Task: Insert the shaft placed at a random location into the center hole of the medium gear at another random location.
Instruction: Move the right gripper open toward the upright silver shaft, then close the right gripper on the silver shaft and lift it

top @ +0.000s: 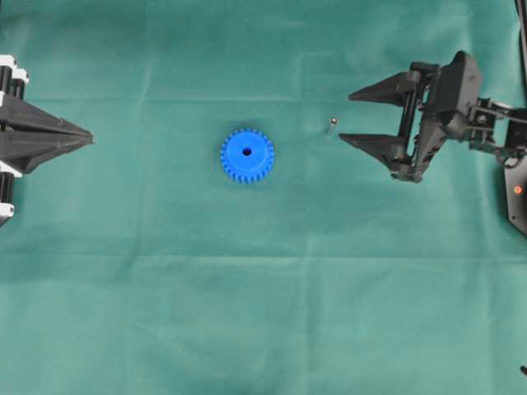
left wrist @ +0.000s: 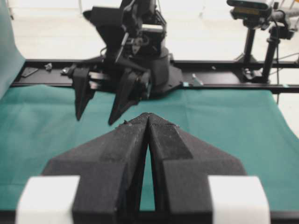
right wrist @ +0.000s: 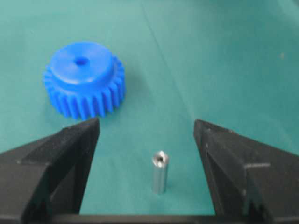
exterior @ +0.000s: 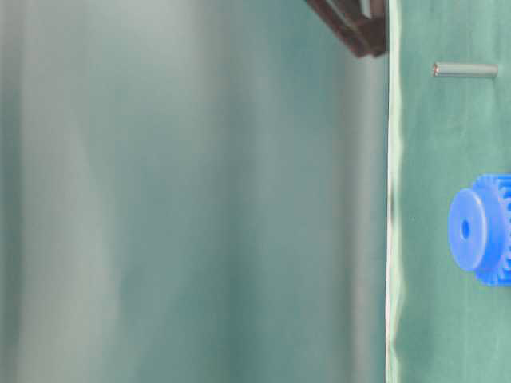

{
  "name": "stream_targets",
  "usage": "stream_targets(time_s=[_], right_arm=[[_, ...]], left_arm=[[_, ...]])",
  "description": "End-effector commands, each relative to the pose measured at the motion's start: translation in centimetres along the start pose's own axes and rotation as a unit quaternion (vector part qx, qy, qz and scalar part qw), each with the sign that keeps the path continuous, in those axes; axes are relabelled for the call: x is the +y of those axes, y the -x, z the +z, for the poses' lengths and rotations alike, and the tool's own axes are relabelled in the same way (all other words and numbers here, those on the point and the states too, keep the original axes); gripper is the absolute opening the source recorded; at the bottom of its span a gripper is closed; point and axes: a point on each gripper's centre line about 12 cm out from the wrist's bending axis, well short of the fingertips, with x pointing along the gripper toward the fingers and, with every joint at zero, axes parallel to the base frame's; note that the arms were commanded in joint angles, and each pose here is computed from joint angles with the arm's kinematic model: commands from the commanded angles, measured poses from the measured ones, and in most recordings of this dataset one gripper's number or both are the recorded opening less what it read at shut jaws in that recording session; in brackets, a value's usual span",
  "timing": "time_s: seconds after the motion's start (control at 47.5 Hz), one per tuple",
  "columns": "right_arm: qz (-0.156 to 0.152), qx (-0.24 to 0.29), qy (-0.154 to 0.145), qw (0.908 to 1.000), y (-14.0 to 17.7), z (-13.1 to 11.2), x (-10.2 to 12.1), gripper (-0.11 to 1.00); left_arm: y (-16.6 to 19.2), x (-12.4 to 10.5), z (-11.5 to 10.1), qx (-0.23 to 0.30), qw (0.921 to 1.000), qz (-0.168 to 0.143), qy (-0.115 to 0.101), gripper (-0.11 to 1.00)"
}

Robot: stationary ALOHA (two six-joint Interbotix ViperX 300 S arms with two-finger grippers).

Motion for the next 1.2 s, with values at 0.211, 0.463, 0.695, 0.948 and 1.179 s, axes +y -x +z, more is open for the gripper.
stream_targets(time_s=[0.211,0.463,0.695,0.948,1.179], right_arm=[[-0.022,0.010,-0.001,0.9997,-2.2,-1.7,-1.0,0.84],[-0.022,0.023,-0.001,0.9995,-3.2,-2.4,-1.0,0.83],[-0.021,0.034,-0.001,0.9992,-3.5,-2.8,-1.0,0.66],[-0.014,0.043,0.007,0.9989,-3.5,-3.1,-0.8,0.14],[-0.014,0.042,0.007,0.9990,-3.5,-3.0,-0.8,0.14]], left_arm=[[-0.3,-0.1,0.8,-0.007,1.0000,-0.003,-0.001,0.00],[-0.3,-0.2,0.7,-0.003,1.0000,-0.004,-0.001,0.00],[-0.3,-0.2,0.6,-0.001,1.0000,-0.004,-0.001,0.00],[-0.3,-0.2,0.6,0.001,1.0000,-0.004,-0.001,0.00],[-0.3,-0.2,0.6,0.002,1.0000,-0.004,0.000,0.00]])
